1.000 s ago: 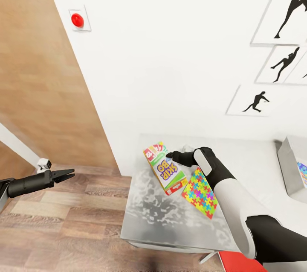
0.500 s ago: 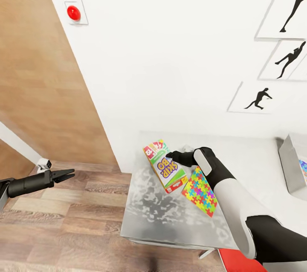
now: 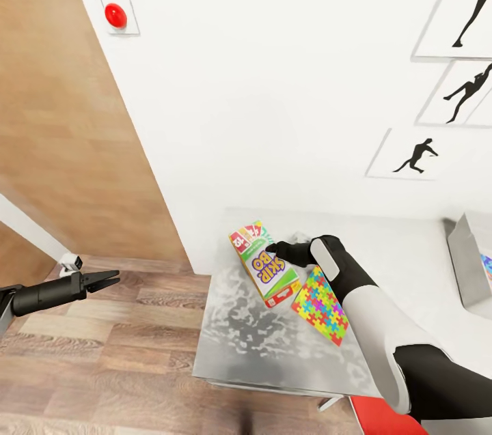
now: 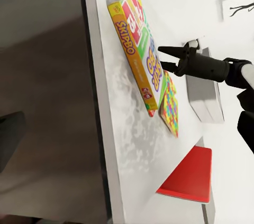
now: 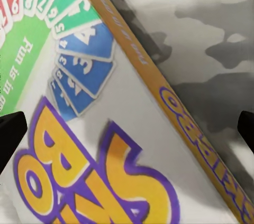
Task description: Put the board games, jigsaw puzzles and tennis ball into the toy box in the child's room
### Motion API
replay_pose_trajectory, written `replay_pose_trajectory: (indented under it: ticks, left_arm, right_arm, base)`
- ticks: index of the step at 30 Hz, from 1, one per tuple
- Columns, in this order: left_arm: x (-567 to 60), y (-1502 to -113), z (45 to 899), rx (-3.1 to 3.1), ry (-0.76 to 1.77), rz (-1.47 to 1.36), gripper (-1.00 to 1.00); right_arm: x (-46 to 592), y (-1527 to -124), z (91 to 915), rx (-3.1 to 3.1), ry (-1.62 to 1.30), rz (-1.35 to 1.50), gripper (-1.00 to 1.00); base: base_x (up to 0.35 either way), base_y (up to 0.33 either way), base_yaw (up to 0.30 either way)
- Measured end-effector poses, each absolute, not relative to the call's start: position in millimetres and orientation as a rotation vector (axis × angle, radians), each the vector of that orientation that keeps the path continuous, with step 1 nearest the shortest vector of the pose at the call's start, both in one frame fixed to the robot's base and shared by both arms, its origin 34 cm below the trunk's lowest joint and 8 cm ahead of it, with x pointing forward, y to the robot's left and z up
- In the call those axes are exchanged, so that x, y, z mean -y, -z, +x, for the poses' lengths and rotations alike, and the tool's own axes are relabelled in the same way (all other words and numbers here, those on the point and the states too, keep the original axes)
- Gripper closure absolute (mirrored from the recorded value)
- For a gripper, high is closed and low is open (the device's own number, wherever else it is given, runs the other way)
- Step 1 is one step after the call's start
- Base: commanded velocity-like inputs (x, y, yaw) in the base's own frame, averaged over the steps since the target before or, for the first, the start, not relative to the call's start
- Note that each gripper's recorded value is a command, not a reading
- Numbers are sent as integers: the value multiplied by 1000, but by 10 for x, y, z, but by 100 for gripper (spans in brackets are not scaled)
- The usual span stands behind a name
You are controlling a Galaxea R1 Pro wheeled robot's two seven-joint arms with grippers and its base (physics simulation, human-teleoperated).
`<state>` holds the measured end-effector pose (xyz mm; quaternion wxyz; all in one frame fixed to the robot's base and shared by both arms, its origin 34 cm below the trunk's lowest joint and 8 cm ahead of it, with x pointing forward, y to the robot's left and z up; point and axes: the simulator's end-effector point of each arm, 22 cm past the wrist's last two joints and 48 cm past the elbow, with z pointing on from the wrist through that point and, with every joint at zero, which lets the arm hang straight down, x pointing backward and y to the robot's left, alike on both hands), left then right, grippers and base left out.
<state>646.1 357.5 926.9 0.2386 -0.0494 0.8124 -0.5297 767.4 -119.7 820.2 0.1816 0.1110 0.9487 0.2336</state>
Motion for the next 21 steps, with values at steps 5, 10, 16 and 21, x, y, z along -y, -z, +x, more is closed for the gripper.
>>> replay_pose_trajectory:
  ticks: [5, 10, 16, 21]
  left_arm:
    - [-3575, -9266, 6460, -2226, 1451, -136, -100]
    - [-3575, -9249, 6458, -2228, 1452, -139, -100]
    - [-3577, -9232, 6451, -2231, 1452, -141, -100]
    - [-3578, -9214, 6448, -2234, 1453, -143, -100]
  right_arm:
    - [1176, -8210, 7675, -2675, -675, 314, -100]
    - [1170, -8192, 7671, -2677, -679, 314, -100]
    - [1185, -8191, 7682, -2676, -667, 303, -100]
    - [1188, -8188, 7694, -2673, -666, 301, -100]
  base:
    - [0, 99, 0]
    - [0, 101, 0]
    - [0, 144, 0]
    - [0, 94, 0]
